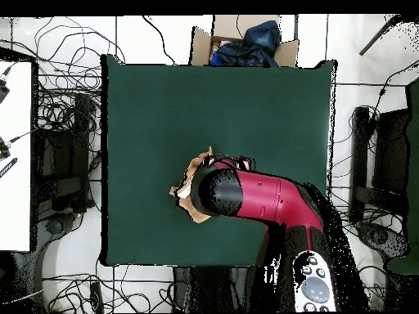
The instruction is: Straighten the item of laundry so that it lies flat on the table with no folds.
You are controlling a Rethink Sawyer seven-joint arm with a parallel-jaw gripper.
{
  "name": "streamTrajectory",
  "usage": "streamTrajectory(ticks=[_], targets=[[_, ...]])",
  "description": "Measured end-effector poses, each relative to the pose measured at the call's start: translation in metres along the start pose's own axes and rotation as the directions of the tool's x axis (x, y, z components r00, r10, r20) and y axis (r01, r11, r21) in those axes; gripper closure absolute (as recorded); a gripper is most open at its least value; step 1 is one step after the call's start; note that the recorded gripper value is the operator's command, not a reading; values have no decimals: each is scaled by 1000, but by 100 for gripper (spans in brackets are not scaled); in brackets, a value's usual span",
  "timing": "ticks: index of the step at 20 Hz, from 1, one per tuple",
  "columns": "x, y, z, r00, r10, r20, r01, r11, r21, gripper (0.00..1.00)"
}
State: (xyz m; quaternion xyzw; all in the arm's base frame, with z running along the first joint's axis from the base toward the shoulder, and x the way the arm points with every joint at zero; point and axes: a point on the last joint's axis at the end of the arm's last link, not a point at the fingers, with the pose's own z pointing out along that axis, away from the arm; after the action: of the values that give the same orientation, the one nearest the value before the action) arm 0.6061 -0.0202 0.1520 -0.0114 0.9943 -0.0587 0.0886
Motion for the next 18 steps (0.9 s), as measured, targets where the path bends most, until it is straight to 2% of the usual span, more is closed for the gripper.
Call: streamTrajectory(ticks=[8,12,18], targets=[[-14,2,21,1000,-8,-1,8,1000,-4,0],[-31,16,33,999,-31,14,31,999,-7,0],[-57,36,44,999,-29,40,30,999,-24,0]])
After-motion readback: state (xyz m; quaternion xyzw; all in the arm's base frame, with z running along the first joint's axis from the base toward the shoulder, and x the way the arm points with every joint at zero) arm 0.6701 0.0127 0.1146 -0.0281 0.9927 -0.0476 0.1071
